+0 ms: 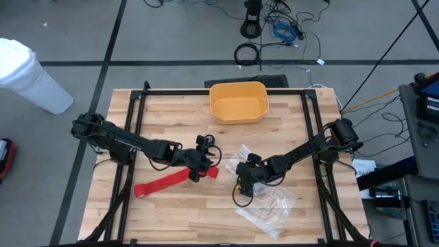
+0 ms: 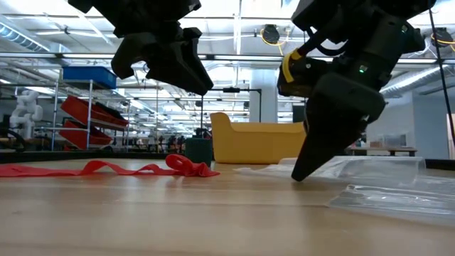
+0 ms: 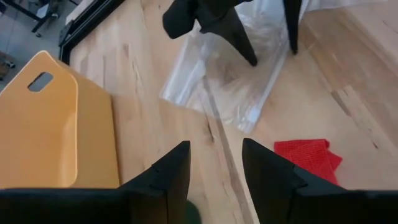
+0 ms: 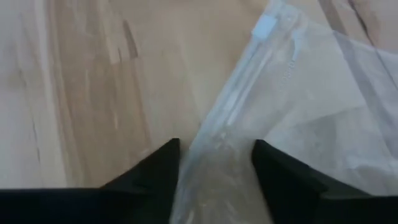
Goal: Roll bandage
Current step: Open the transparent zip bag
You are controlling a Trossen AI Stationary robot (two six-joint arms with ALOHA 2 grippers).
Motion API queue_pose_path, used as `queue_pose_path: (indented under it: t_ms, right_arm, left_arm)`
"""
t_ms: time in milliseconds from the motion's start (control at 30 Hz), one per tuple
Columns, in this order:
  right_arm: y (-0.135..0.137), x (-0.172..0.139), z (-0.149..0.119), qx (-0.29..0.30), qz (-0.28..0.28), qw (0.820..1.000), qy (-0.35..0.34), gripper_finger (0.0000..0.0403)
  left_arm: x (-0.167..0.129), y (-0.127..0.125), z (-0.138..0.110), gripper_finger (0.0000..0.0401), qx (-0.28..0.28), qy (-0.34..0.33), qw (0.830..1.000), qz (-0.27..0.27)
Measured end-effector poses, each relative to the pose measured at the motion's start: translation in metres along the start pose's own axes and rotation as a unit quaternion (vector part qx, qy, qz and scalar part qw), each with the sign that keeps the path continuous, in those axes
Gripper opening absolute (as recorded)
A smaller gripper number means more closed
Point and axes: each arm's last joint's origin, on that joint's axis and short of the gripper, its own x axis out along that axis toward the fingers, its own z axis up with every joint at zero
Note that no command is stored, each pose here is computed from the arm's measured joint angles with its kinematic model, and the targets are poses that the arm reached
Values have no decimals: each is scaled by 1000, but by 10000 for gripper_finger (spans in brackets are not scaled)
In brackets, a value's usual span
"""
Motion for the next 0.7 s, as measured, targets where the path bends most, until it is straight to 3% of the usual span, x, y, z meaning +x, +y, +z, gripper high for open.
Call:
queue_pose_path:
  t_ms: [233, 333, 467, 700]
  right_arm:
    - [-1, -4, 0, -1, 5, 1000, 4, 20]
    - [-2, -12, 2, -2, 11, 1000, -5, 13]
    - [-3, -35, 5, -37, 61, 997, 7, 2]
    - [-2, -100, 26, -102, 173, 976, -82, 1]
  left_arm:
    - [0, -1, 0, 151, 0, -6, 1000, -15]
    - [0, -1, 0, 151, 0, -8, 1000, -19]
    - [0, -1, 0, 151, 0, -9, 1000, -22]
    - [0, -2, 2, 151, 0, -19, 999, -32]
